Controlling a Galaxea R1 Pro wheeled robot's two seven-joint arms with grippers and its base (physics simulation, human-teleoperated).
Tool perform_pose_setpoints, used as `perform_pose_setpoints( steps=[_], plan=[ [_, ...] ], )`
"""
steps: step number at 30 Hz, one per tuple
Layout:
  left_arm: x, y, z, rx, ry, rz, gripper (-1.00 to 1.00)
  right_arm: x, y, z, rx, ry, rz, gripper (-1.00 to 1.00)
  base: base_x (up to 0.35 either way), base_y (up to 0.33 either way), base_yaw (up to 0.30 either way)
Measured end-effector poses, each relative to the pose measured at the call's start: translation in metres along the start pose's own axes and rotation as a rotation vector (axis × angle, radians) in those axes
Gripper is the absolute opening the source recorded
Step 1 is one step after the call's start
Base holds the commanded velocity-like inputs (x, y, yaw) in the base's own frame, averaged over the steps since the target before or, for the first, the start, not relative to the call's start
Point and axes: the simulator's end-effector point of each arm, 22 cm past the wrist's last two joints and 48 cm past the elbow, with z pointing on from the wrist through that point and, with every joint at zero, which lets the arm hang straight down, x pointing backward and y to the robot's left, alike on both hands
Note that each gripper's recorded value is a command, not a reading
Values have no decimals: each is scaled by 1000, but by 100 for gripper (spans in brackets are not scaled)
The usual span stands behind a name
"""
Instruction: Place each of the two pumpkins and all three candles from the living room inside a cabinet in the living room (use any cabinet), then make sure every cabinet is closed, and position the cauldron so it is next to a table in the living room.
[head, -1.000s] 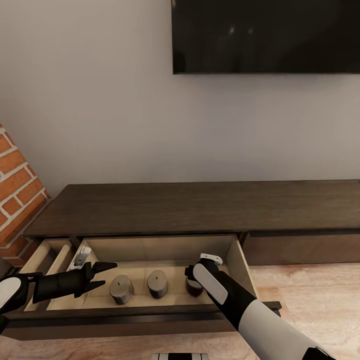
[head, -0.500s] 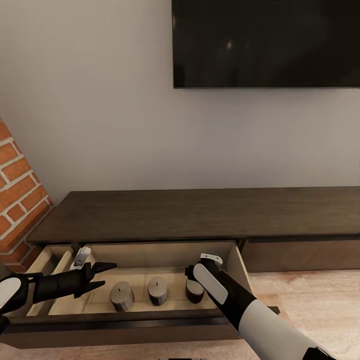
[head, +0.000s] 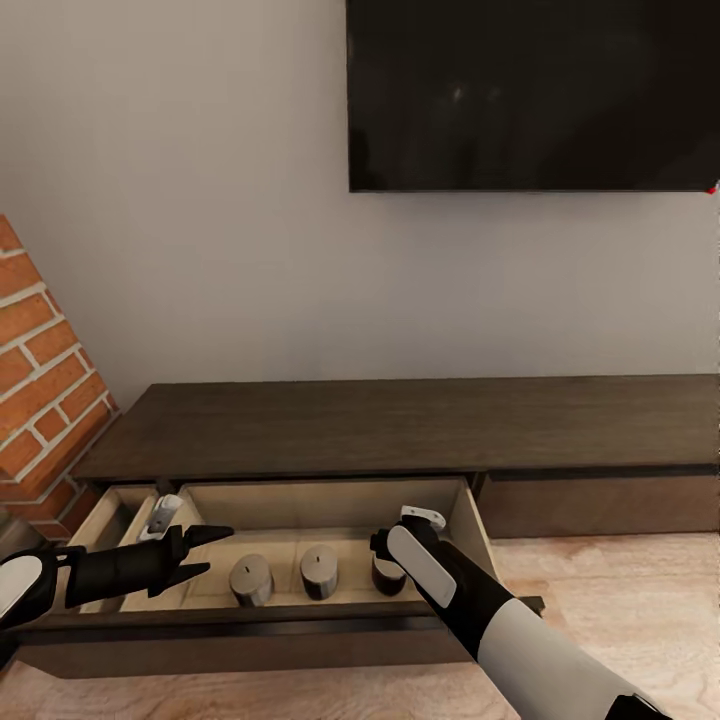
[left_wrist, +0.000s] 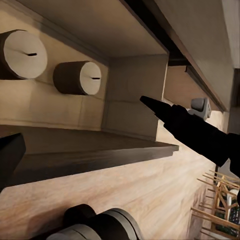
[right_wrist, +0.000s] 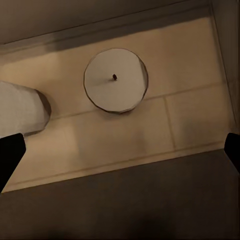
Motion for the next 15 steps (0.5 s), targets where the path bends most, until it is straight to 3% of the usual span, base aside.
perform_pose_setpoints(
  steps=[5, 10, 15],
  plan=[
    [-4, -10, -5, -1, 0, 1, 100, -7, 1, -9, 0, 0, -1, 100, -26, 0, 0],
    [-8, -19, -10, 0, 0, 1, 100, -14, 2, -18, 0, -2, 1, 100, -193, 0, 0],
    [-12, -29, -15, 0, 0, 1, 100, -21, 3, -27, 0, -3, 2, 100, -50, 0, 0]
  ],
)
